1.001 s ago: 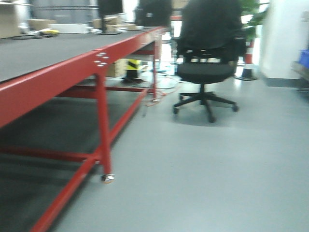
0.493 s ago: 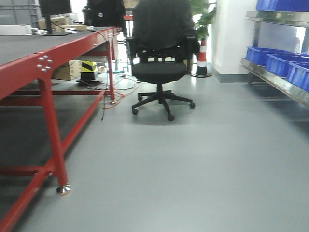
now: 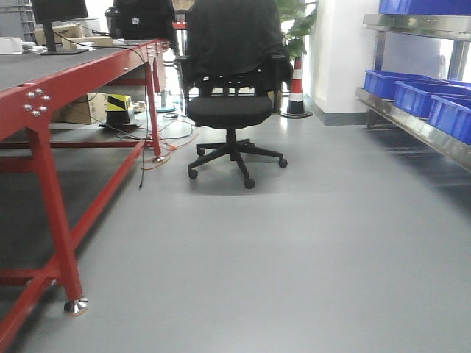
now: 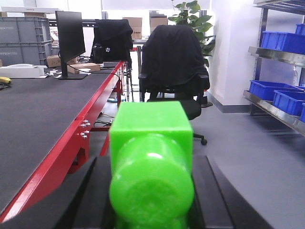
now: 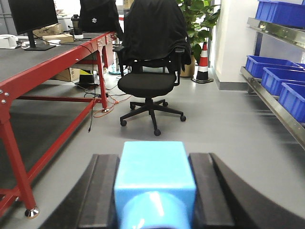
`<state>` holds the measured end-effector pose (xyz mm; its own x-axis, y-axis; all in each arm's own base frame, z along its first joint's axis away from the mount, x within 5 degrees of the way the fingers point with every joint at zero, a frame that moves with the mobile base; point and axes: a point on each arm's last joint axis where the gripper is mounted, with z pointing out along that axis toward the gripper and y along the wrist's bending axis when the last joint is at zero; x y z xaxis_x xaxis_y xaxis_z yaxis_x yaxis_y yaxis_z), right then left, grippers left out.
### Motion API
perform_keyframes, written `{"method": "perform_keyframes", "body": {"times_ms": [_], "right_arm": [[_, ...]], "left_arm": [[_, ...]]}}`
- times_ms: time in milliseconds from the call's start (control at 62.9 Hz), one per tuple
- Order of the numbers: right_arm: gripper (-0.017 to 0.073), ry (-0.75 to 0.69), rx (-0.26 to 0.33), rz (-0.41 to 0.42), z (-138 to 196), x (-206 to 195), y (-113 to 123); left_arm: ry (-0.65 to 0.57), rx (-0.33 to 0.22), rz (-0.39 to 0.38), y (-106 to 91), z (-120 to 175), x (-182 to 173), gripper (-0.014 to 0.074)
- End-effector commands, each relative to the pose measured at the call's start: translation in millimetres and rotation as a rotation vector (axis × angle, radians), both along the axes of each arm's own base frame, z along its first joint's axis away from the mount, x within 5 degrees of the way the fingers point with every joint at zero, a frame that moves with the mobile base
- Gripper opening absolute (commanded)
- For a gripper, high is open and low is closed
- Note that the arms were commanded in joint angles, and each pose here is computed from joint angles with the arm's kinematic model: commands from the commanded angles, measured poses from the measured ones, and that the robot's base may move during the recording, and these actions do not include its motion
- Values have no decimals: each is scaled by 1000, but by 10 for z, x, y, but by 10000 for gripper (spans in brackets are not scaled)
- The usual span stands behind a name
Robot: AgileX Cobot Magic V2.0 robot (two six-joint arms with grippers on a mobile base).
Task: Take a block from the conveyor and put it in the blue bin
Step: 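Drive base away from conveyor toward shelves of blue bins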
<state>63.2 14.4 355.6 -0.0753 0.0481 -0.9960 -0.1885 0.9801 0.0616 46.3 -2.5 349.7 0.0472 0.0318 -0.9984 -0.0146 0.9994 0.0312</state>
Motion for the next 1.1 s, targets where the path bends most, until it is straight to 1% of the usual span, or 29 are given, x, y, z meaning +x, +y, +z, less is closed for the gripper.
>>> {"method": "perform_keyframes", "body": {"times_ms": [0, 1081], "right_arm": [[-162, -27, -2, -2, 44, -11, -4], [-162, -27, -2, -2, 44, -11, -4]], "left_arm": [[-23, -8, 4, 1, 19, -11, -111], [-23, -8, 4, 1, 19, -11, -111]]}}
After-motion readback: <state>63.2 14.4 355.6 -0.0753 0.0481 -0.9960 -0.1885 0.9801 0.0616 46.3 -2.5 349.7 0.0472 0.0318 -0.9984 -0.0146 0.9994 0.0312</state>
